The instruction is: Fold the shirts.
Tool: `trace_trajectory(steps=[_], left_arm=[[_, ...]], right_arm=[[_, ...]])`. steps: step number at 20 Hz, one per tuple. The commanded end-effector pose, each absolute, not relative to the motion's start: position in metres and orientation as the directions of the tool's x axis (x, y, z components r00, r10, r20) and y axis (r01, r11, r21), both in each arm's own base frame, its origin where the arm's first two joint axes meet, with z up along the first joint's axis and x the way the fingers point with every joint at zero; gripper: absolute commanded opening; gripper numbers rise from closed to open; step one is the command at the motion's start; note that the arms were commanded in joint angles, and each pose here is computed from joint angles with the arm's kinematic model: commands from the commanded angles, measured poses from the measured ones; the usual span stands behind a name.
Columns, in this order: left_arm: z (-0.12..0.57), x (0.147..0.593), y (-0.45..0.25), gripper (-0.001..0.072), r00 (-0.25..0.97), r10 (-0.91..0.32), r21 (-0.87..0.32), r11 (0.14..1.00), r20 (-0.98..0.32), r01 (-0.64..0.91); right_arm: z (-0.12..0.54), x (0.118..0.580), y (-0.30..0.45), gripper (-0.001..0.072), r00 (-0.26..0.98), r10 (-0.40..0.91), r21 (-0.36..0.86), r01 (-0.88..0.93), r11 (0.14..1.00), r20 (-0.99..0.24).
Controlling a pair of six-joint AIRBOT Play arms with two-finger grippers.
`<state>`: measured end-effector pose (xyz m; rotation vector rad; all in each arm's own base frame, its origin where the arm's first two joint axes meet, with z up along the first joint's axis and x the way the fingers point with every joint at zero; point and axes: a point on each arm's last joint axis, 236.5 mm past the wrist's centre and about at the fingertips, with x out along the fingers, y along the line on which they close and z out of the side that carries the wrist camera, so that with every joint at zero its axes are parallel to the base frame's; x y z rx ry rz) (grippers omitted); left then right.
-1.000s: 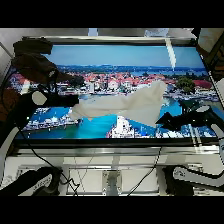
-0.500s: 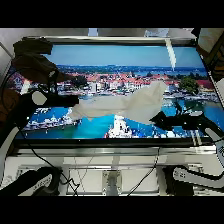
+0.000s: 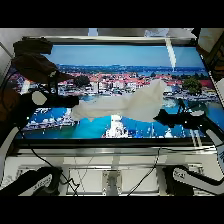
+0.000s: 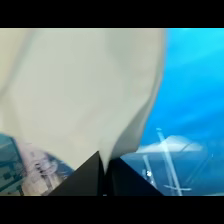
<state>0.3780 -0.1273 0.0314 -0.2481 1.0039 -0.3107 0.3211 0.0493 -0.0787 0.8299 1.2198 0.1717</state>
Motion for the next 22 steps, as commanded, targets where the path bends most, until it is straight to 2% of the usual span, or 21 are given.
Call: trace_trajectory(steps=[1,4,6,9,11,13,15,19,22], left_arm=[[0.079,0.394,-0.134,0.0009,0.588,-0.399,-0.355,0.914,-0.703,0.195],[0.197,0.401,-0.137,0.0009,0.742,-0.431,-0.315,0.899,-0.513,0.304],[0.281,0.386,-0.132,0.0009,0.828,-0.433,-0.247,0.898,-0.356,0.364],[0.383,0.338,-0.116,0.0009,0.903,-0.406,-0.142,0.911,-0.140,0.388],[0.424,0.304,-0.101,0.0009,0.928,-0.372,-0.077,0.927,-0.038,0.368],[0.452,0.274,-0.091,0.0008,0.936,-0.350,-0.037,0.935,0.040,0.352],[0.464,0.262,-0.077,0.0008,0.950,-0.302,-0.021,0.952,0.075,0.305],[0.466,0.273,-0.059,0.0008,0.972,-0.222,-0.030,0.974,0.082,0.225],[0.474,0.277,-0.058,0.0008,0.970,-0.212,-0.041,0.975,0.119,0.218]], right_arm=[[0.002,0.334,0.057,0.0031,0.493,0.548,0.676,0.121,0.726,-0.676],[0.132,0.335,0.054,0.0030,0.714,0.504,0.652,-0.087,0.753,-0.487],[0.228,0.311,0.050,0.0030,0.840,0.445,0.574,-0.209,0.792,-0.309],[0.346,0.253,0.040,0.0027,0.967,0.242,0.331,-0.206,0.921,-0.074],[0.395,0.221,0.040,0.0027,0.993,0.119,0.168,-0.120,0.978,0.018],[0.431,0.202,0.047,0.0027,0.994,0.073,0.063,-0.078,0.995,0.084],[0.456,0.193,0.044,0.0026,0.990,0.036,0.013,-0.038,0.999,0.138],[0.457,0.214,0.027,0.0026,0.994,0.041,0.044,-0.046,0.998,0.101],[0.442,0.240,0.013,0.0026,0.997,0.072,0.105,-0.075,0.992,0.035]])
